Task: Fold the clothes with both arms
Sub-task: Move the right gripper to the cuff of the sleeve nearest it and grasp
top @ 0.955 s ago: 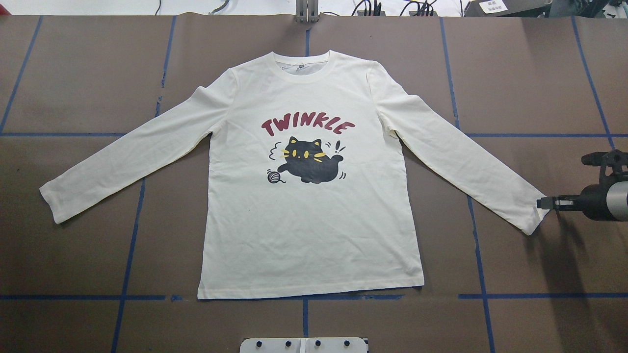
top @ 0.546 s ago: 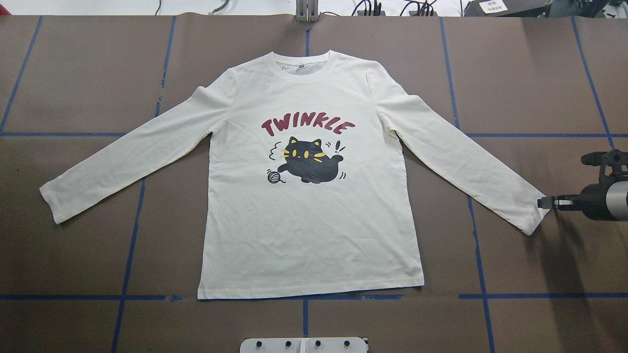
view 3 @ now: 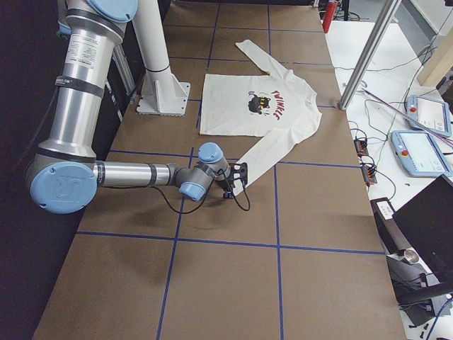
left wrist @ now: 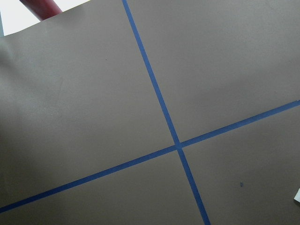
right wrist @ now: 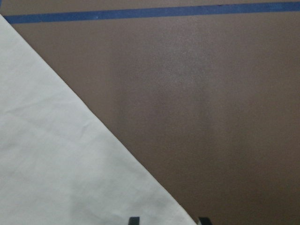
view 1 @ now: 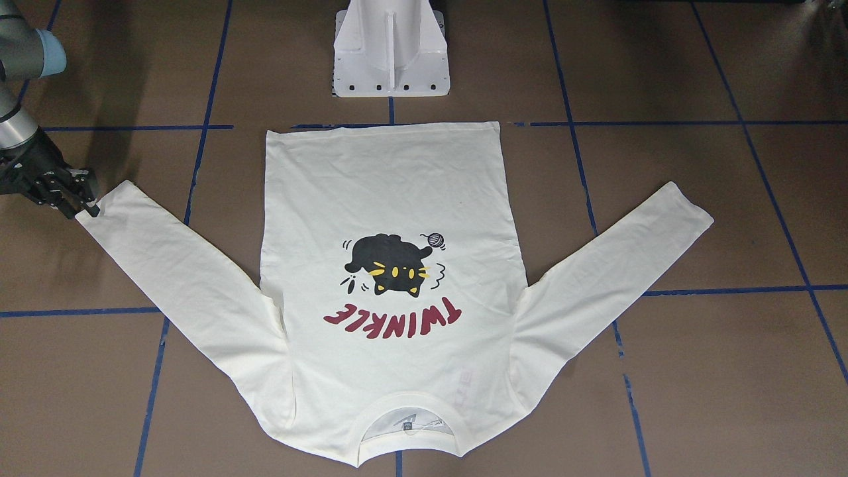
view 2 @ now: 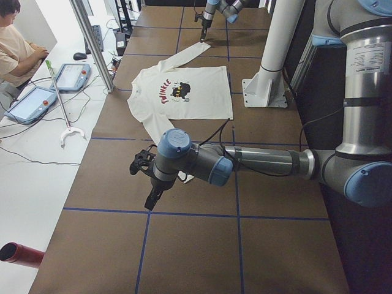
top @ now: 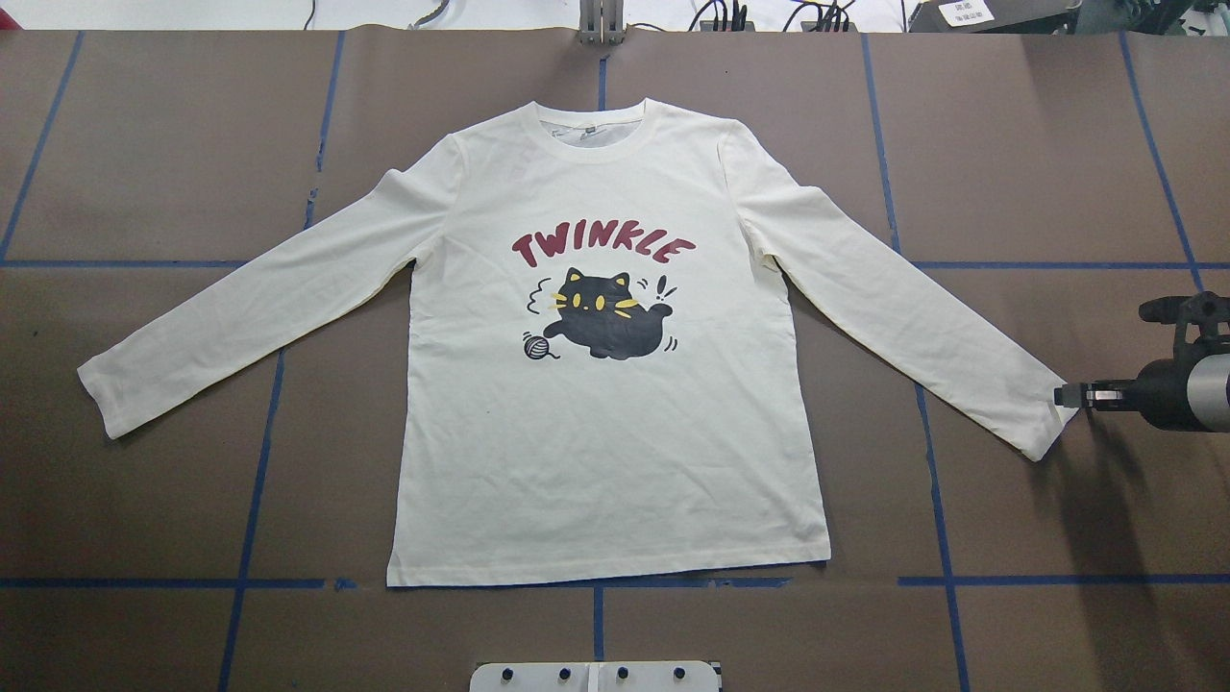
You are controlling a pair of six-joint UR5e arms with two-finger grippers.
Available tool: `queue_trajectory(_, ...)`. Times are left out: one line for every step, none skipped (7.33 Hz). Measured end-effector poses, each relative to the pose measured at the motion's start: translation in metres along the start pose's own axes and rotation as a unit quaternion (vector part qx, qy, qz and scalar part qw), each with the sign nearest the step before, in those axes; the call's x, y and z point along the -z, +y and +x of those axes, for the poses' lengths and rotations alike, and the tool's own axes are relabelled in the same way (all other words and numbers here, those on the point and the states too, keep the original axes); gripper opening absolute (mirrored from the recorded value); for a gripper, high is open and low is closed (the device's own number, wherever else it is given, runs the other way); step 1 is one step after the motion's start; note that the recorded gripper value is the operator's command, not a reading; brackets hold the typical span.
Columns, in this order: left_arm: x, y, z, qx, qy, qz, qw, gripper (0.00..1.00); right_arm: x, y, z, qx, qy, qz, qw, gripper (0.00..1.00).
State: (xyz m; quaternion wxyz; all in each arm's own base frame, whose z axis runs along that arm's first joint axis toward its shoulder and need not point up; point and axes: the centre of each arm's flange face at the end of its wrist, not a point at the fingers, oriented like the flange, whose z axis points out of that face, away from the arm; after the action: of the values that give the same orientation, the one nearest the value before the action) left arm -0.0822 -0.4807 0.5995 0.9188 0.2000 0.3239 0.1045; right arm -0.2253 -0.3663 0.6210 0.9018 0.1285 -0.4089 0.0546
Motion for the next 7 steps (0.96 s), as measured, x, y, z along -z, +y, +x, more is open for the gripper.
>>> queue_trajectory(0.0002,0.0001,-0.0002,0.0,0.0,0.0,1.0,1.0,-0.0002,0.0,0.0003,0.0,0.0,0.0,1.0,0.52)
queue_trajectory(0.0002,0.0002,-0.0005,0.0,0.0,0.0,1.0,1.0,-0.0009,0.0002,0.0013,0.0,0.002,0.0,1.0,0.52)
queue_trajectory(0.0,0.0004,-0.0007,0.001,0.0,0.0,1.0,1.0,-0.0019,0.0006,0.0027,-0.001,0.003,-0.001,1.0,0.52)
queue_trajectory(-0.0001,0.0004,-0.0007,0.001,0.0,0.0,1.0,1.0,-0.0024,0.0008,0.0033,-0.001,0.004,-0.001,1.0,0.4)
queue_trajectory(-0.0002,0.0004,-0.0007,0.0,0.0,0.0,1.0,1.0,-0.0022,0.0007,0.0031,-0.001,0.003,-0.001,1.0,0.01)
queue_trajectory(-0.0003,0.0004,-0.0007,0.0,0.0,0.0,1.0,1.0,-0.0017,0.0004,0.0021,-0.001,0.002,-0.001,1.0,0.0)
queue_trajectory(-0.0002,0.0004,-0.0007,0.0,0.0,0.0,1.0,1.0,-0.0014,-0.0001,0.001,-0.001,0.002,0.0,1.0,0.0)
